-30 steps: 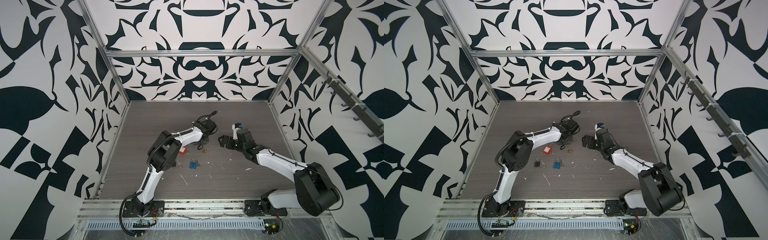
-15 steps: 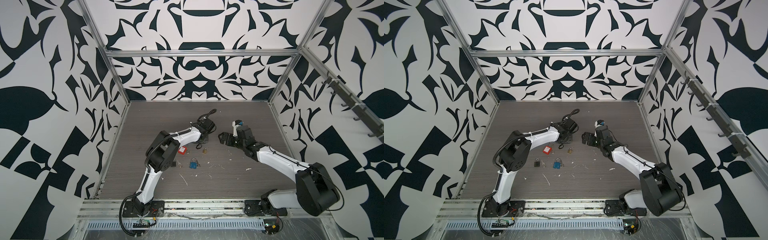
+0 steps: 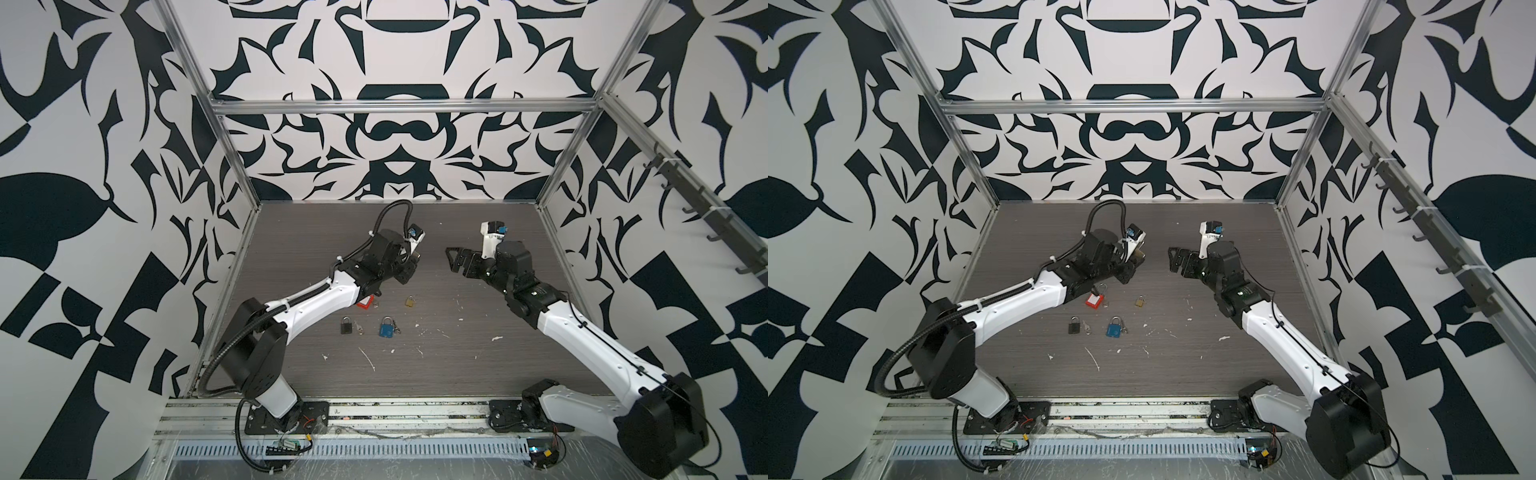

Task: Lock with the key

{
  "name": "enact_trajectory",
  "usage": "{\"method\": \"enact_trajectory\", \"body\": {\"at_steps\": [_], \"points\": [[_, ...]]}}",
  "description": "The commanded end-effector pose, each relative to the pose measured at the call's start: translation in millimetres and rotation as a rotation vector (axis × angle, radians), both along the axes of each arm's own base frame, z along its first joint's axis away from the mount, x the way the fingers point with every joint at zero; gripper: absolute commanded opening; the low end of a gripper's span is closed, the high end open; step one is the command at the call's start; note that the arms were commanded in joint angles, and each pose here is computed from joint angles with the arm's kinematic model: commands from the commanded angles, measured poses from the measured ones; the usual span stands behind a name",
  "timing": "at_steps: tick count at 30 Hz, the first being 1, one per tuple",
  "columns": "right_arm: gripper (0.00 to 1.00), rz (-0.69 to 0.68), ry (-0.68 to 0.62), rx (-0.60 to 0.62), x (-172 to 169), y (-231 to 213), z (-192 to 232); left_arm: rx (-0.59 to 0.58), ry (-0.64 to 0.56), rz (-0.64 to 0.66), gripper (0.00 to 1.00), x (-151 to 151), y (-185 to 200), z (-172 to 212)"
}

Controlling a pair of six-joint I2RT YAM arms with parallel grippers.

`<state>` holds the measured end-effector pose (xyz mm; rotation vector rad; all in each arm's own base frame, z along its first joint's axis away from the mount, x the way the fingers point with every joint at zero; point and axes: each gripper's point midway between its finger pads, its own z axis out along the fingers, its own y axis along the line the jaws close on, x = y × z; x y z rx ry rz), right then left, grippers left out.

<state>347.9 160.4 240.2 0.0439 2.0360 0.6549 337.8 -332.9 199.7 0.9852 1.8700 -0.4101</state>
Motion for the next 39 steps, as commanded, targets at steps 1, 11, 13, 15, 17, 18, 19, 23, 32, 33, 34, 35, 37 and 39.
{"method": "enact_trajectory", "body": {"at_steps": [1, 11, 13, 15, 17, 18, 19, 23, 32, 33, 34, 35, 37, 39], "points": [[0.99, 0.109, -0.056, 0.011, -10.9, 12.7, 33.4, 0.010, -0.285, -0.309, 0.00, -32.2, -11.5, 21.5], [0.97, 0.403, 0.126, 0.064, -48.4, 51.4, 7.0, 0.113, -0.378, -0.634, 0.00, -87.8, -6.1, -4.7], [0.94, 0.416, 0.164, 0.062, -50.0, 53.4, -1.6, 0.126, -0.395, -0.672, 0.00, -94.5, -4.3, -10.2], [0.91, 0.421, 0.192, 0.055, -50.1, 54.0, -9.3, 0.139, -0.421, -0.694, 0.00, -98.4, -2.8, -14.3], [0.88, 0.413, 0.220, 0.050, -48.5, 53.7, -16.9, 0.136, -0.443, -0.686, 0.00, -97.1, -3.1, -13.5], [0.86, 0.407, 0.234, 0.046, -47.3, 53.4, -21.2, 0.132, -0.452, -0.685, 0.00, -97.0, -3.8, -11.9], [0.84, 0.400, 0.247, 0.045, -46.2, 53.2, -24.5, 0.130, -0.455, -0.686, 0.00, -97.6, -4.1, -11.5], [0.76, 0.386, 0.306, 0.023, -42.8, 52.2, -39.0, 0.130, -0.481, -0.686, 0.00, -98.1, -5.2, -7.6], [0.74, 0.367, 0.286, -0.006, -38.8, 48.4, -37.7, 0.139, -0.468, -0.700, 0.00, -101.4, -3.4, -11.9], [0.75, 0.342, 0.267, -0.008, -35.8, 45.2, -33.2, 0.140, -0.463, -0.702, 0.00, -102.0, -3.2, -12.8], [0.77, 0.321, 0.249, -0.010, -33.5, 42.4, -29.3, 0.141, -0.460, -0.703, 0.00, -102.4, -3.0, -13.9], [0.77, 0.299, 0.227, -0.008, -31.0, 39.8, -24.1, 0.141, -0.458, -0.706, 0.00, -102.6, -3.1, -14.4], [0.77, 0.291, 0.197, 0.007, -30.5, 39.8, -15.6, 0.141, -0.454, -0.709, 0.00, -103.2, -3.9, -14.8], [0.77, 0.335, 0.179, 0.036, -33.4, 46.9, -8.1, 0.142, -0.445, -0.715, 0.00, -104.1, -4.5, -16.8]]}}
